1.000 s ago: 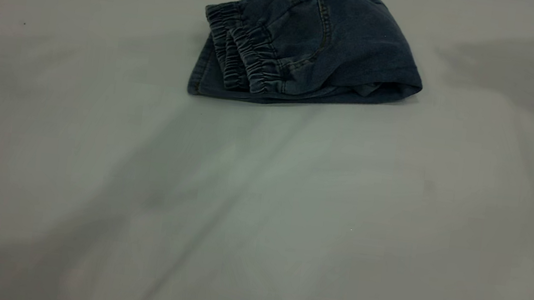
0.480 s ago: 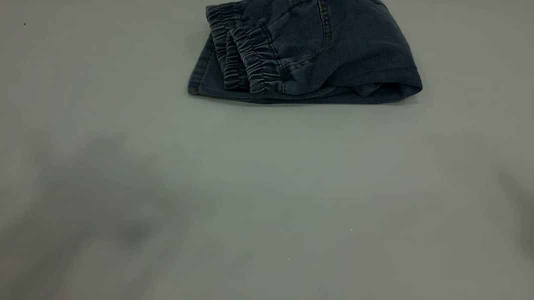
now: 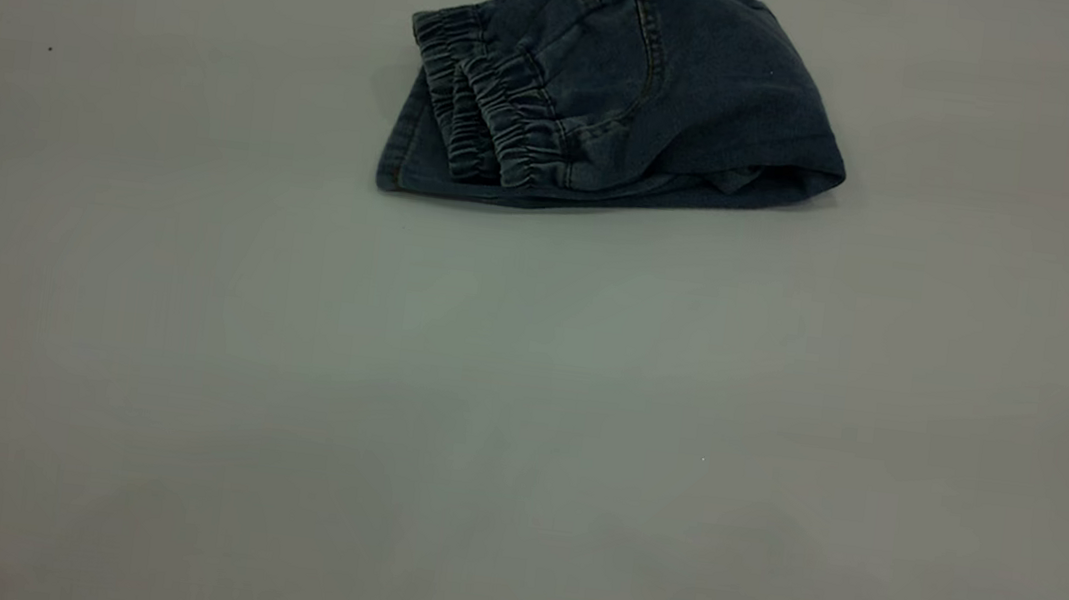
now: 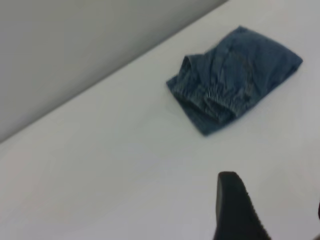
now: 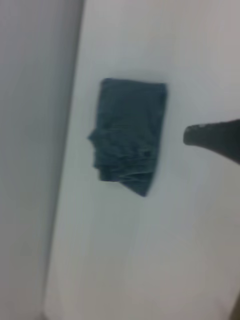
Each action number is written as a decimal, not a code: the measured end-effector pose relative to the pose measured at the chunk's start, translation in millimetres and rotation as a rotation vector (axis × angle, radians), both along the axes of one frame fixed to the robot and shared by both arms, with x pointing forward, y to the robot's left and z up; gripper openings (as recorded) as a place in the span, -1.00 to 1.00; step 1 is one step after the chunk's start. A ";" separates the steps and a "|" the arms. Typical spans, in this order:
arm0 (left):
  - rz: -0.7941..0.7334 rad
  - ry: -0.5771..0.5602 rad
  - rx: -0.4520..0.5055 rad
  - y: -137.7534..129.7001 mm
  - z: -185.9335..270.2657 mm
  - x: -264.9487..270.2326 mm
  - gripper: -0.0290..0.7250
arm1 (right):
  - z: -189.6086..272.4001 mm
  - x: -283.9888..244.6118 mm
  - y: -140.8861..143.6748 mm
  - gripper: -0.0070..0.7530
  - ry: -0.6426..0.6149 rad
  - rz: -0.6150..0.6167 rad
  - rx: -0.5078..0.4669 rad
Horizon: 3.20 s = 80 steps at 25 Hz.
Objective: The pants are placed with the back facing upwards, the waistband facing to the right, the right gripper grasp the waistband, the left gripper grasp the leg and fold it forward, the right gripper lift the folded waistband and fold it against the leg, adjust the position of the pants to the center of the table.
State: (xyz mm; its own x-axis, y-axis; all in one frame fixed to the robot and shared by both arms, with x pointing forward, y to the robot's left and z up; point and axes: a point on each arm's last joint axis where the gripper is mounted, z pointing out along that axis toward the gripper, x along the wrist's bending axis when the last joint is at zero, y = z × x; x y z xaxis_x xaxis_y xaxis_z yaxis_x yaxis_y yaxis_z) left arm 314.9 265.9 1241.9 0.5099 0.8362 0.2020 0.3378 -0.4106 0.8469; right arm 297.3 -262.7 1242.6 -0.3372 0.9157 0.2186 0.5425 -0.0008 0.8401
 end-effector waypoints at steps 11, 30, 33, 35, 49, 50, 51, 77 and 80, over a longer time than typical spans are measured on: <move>-0.001 0.142 0.092 10.8 -83.4 -16.6 0.03 | -73.7 -71.7 -7.1 0.52 -0.052 -0.027 -0.037; -0.068 0.403 0.128 5.2 -176.9 -28.8 0.03 | -194.6 -44.7 -17.3 0.52 0.135 -0.074 -0.199; -0.089 0.432 0.126 3.1 -183.4 -30.0 0.03 | -200.4 -49.1 -17.7 0.52 0.101 -0.077 -0.199; -0.097 0.448 0.137 2.7 -189.0 -30.3 0.03 | -201.8 -52.2 -17.8 0.52 0.079 -0.079 -0.198; -0.114 0.487 0.109 -2.3 -207.5 -29.9 0.03 | -201.9 -56.8 -18.1 0.52 0.043 -0.082 -0.195; -0.111 0.486 0.104 -2.5 -207.6 -29.7 0.03 | -201.9 -56.8 -18.1 0.52 0.043 -0.083 -0.195; -0.106 0.485 0.099 -2.5 -207.4 -29.4 0.03 | -201.9 -56.8 -18.1 0.52 0.043 -0.083 -0.195; 0.159 0.298 -0.065 20.9 -198.1 -51.2 0.03 | -201.9 -57.0 -18.0 0.52 0.042 -0.082 -0.194; 0.288 0.199 -0.115 27.0 -196.2 -64.4 0.03 | -201.9 -57.6 -18.0 0.52 0.037 -0.082 -0.193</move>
State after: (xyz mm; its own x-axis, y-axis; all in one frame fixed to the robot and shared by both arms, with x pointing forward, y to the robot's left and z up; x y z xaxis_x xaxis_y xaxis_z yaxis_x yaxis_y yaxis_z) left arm 250.5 292.9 1045.7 0.2704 0.9626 0.0191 0.5883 -0.1809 0.7882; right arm 239.6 -280.7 1040.7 -0.2546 0.9659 0.0471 0.5775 0.1128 0.8085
